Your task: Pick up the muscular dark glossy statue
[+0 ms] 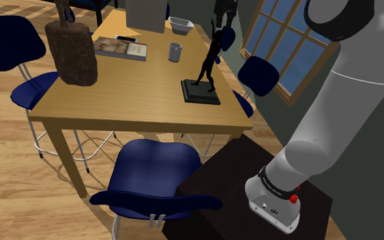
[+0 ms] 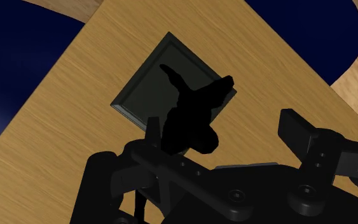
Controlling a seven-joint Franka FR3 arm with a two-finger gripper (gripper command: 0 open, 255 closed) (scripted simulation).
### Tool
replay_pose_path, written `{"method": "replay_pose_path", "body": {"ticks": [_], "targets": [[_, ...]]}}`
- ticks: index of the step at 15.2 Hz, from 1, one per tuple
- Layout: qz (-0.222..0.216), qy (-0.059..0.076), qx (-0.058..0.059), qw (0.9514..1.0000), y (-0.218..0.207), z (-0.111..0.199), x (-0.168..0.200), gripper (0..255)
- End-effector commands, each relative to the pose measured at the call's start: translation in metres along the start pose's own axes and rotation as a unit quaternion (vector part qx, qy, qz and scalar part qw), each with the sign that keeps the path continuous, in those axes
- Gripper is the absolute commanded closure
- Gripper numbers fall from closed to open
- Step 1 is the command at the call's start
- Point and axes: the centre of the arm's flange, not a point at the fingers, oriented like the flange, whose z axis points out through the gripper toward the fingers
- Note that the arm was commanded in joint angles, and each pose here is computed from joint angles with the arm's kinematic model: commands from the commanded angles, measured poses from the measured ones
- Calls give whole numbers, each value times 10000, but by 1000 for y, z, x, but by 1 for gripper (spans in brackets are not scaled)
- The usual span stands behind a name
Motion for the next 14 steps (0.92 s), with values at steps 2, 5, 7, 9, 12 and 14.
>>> {"method": "replay_pose_path", "body": {"ticks": [2,5,7,9,12,14], "targets": [[-22,-21,-2,10000,9,5,10,0],[-22,-21,-2,10000,10,20,14,0],[-22,-21,-2,10000,11,30,16,0],[-22,-21,-2,10000,11,33,17,0],[-23,-21,-2,10000,11,34,16,255],[-23,-21,-2,10000,12,34,16,255]]}}
